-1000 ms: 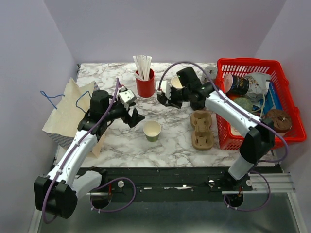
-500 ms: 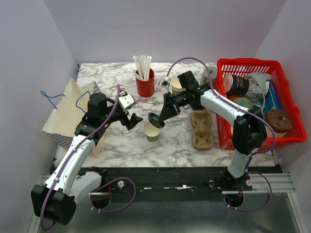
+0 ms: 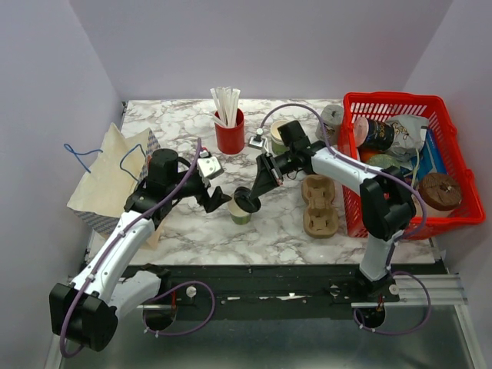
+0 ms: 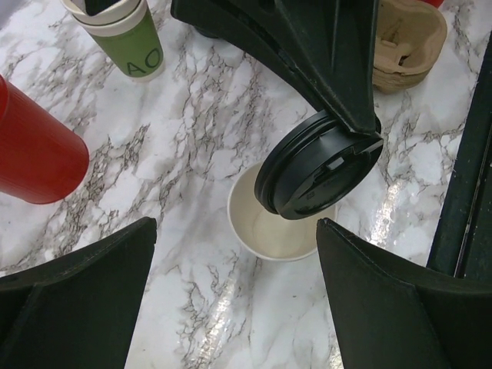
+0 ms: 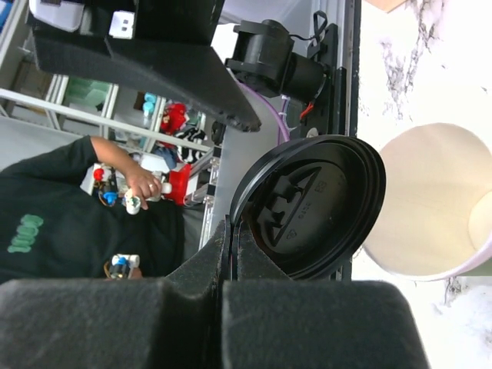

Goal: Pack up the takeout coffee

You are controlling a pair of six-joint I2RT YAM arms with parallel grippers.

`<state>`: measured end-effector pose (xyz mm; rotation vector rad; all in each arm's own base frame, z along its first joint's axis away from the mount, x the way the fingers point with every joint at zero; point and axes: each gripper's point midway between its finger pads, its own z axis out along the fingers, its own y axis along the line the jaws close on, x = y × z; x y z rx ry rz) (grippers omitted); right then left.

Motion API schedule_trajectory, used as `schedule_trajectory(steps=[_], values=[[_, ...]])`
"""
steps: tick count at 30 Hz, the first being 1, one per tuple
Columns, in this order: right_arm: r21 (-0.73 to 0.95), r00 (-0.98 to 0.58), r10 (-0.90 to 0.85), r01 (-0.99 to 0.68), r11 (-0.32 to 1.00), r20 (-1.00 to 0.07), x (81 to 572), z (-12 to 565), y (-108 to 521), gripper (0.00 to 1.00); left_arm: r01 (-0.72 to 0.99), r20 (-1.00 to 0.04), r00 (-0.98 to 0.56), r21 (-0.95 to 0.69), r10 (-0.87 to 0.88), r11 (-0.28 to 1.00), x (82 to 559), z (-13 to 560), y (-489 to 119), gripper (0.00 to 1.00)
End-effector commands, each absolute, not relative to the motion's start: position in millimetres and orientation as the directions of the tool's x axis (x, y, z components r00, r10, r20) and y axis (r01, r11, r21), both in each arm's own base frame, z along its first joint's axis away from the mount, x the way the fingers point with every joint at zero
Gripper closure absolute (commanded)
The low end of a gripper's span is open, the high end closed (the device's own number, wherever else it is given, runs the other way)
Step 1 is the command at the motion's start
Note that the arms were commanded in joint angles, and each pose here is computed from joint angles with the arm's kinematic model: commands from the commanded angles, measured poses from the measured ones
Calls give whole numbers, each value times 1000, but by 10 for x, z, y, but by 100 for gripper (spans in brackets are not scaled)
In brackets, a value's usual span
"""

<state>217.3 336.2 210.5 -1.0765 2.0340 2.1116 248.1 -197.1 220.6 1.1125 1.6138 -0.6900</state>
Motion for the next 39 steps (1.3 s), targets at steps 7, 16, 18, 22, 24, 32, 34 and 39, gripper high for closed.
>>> schedule_trajectory(steps=[7,16,18,22,24,32,34,39], values=[[900,-777,-457,-397,-180,-434,2331,2058,3503,97,927,-910,20,172,413,332,2523,2057,-1988,6],[920,-799,-460,-367,-136,-386,2387,1907,3546,97,931,-914,21,166,406,325,2553,1965,-2065,6],[920,-802,-456,-371,-128,-387,2407,1878,3552,96,931,-915,18,162,402,327,2559,1944,-2084,6],[927,-813,-453,-363,-97,-366,2429,1807,3572,92,932,-921,21,158,388,327,2615,1942,-2146,6],[926,-816,-448,-368,-84,-365,2453,1781,3579,91,934,-925,14,148,381,325,2619,1937,-2169,6],[921,-820,-436,-384,-60,-371,2502,1752,3605,82,946,-923,19,141,384,293,2611,1891,-2252,6],[921,-822,-434,-386,-51,-368,2516,1733,3612,79,946,-924,19,141,383,292,2617,1884,-2261,6],[917,-830,-420,-399,-13,-367,2573,1659,3638,73,947,-924,10,131,381,293,2605,1848,-2276,6]])
